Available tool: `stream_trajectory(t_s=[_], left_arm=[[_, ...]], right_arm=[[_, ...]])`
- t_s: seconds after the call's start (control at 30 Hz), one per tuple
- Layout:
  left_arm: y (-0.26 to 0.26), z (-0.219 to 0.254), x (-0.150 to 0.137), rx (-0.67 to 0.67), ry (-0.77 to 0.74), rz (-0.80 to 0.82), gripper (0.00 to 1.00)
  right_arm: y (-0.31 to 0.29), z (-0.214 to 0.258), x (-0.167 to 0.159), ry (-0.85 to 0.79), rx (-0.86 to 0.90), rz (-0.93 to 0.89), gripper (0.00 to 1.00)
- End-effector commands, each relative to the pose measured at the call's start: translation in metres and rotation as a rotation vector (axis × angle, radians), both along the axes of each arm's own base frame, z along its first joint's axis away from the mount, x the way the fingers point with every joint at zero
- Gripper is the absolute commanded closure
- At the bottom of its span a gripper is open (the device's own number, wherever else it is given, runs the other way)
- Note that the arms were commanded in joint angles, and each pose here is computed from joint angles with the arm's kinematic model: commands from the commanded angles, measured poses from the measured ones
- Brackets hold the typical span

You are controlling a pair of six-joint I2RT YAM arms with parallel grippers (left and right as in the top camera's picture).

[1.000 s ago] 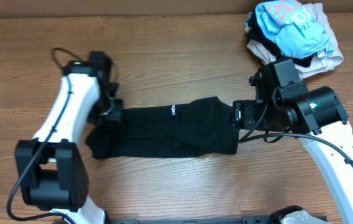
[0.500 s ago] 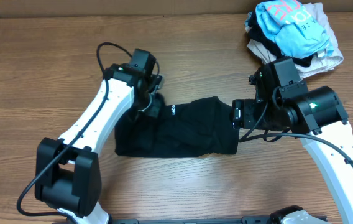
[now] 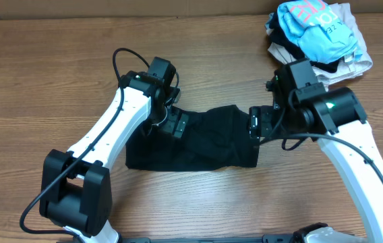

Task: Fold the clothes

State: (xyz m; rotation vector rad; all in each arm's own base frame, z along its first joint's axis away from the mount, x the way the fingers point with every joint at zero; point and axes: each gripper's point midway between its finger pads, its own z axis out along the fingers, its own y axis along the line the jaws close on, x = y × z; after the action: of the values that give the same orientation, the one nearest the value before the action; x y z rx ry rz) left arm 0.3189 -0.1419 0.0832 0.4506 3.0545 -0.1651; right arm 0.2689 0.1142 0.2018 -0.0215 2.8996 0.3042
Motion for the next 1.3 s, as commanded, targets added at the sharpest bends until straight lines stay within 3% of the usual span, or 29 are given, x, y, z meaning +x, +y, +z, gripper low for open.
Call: stream_trajectory(t_s=[0.0, 0.1, 0.2, 0.33, 0.43, 0.5, 0.53, 0.8, 1.13, 1.17, 1.2, 1.27], left_arm=[[0.014, -0.011, -0.008, 0.066, 0.027, 0.016, 0.04], [0.019, -0.025, -0.023, 0.084, 0.077, 0.037, 0.18], [0.023, -0.036, -0.034, 0.096, 0.109, 0.035, 0.41], [0.016, -0.043, -0.033, 0.072, 0.089, 0.017, 0.62], [0.003, -0.044, -0.036, 0.031, 0.093, -0.003, 0.69], [-0.003, -0.044, -0.037, 0.030, 0.086, -0.019, 0.91], [-0.006, -0.044, -0.036, 0.026, 0.077, -0.029, 0.96], [-0.054, -0.022, -0.031, -0.111, 0.044, -0.104, 0.96], [-0.111, -0.020, -0.060, -0.157, 0.014, -0.277, 0.96], [-0.115, -0.020, -0.062, -0.159, 0.011, -0.288, 0.92], [-0.118, -0.020, -0.063, -0.162, 0.006, -0.299, 0.75], [-0.123, -0.020, -0.065, -0.166, 0.001, -0.311, 0.23]], right_arm=[[0.002, -0.012, 0.002, 0.045, -0.005, -0.001, 0.16], [0.002, -0.022, 0.002, 0.088, -0.018, -0.005, 0.16], [0.002, -0.031, 0.003, 0.120, -0.030, -0.005, 0.16], [0.003, -0.037, 0.007, 0.133, -0.034, -0.006, 0.16], [0.003, -0.040, 0.008, 0.142, -0.037, -0.006, 0.16], [0.004, -0.040, 0.008, 0.141, -0.037, -0.006, 0.16], [0.004, -0.040, 0.008, 0.140, -0.037, -0.006, 0.16], [0.004, -0.039, 0.014, 0.120, -0.029, -0.032, 0.16], [0.005, -0.034, 0.038, 0.042, 0.011, -0.102, 0.16], [0.002, -0.034, 0.039, 0.042, 0.011, -0.112, 0.16], [0.000, -0.034, 0.040, 0.042, 0.011, -0.122, 0.16], [-0.008, -0.034, 0.042, 0.043, 0.011, -0.146, 0.16]])
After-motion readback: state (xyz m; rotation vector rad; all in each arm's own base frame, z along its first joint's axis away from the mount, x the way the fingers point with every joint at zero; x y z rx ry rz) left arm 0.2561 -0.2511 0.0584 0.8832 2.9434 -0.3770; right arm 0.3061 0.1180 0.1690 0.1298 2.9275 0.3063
